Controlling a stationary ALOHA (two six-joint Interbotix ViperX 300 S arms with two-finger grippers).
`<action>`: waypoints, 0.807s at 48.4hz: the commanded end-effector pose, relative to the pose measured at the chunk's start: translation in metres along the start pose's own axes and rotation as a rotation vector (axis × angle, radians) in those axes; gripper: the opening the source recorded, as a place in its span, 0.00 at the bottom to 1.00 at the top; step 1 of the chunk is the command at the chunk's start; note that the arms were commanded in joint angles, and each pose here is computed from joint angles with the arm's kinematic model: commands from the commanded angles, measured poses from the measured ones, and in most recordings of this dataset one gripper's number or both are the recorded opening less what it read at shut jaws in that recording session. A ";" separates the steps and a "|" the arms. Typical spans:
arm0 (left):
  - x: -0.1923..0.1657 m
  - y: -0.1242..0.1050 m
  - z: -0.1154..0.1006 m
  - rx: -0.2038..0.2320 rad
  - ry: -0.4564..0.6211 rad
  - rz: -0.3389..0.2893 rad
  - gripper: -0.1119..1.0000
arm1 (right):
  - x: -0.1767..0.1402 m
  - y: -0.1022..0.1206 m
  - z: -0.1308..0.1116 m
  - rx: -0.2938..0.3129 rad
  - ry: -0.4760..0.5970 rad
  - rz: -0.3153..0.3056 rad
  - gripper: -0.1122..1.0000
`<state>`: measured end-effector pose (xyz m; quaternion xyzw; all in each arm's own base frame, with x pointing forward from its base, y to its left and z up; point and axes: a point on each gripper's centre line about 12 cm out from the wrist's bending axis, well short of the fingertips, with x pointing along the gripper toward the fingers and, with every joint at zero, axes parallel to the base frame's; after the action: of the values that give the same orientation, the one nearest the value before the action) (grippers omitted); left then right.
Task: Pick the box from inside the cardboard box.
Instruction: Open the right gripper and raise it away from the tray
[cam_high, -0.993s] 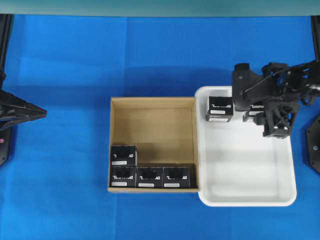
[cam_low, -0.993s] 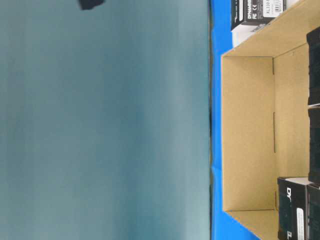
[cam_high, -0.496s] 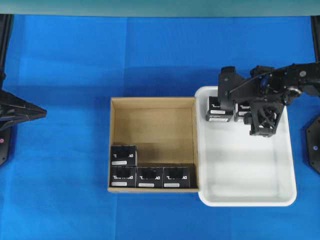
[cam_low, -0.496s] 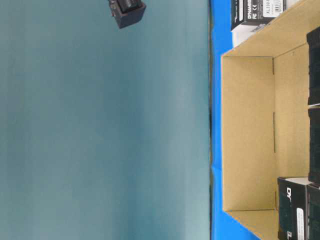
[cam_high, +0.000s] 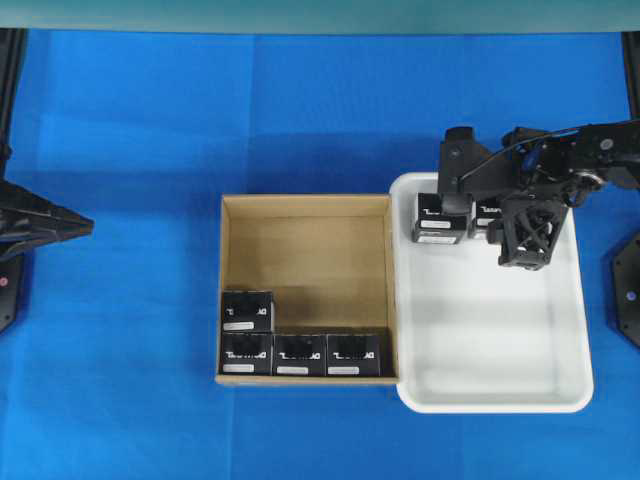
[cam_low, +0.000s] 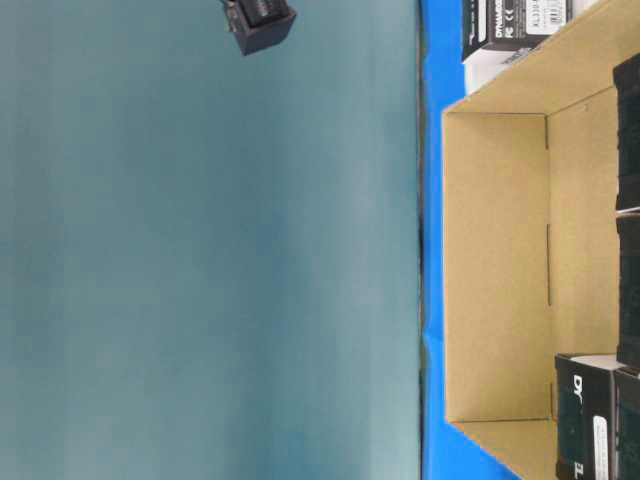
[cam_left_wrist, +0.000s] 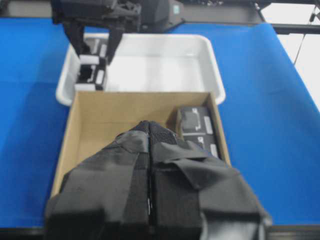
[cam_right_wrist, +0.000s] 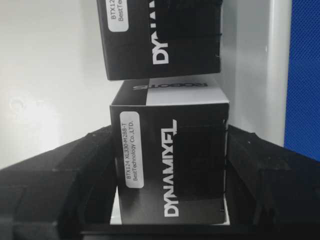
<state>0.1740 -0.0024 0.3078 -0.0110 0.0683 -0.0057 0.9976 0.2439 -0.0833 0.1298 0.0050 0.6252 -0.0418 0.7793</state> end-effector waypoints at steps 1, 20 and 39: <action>0.001 0.000 0.012 0.005 -0.028 0.000 0.04 | 0.000 -0.002 0.002 0.010 -0.007 -0.003 0.68; 0.000 0.000 0.013 0.004 -0.029 0.000 0.04 | -0.016 -0.003 0.009 0.028 -0.050 -0.009 0.97; 0.000 0.000 0.013 0.006 -0.029 0.000 0.04 | -0.125 -0.002 0.014 0.020 -0.232 -0.054 0.97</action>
<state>0.1740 -0.0024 0.3083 -0.0102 0.0683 -0.0057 0.9976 0.2317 -0.0802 0.2332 -0.0036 0.5581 -0.0633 0.8274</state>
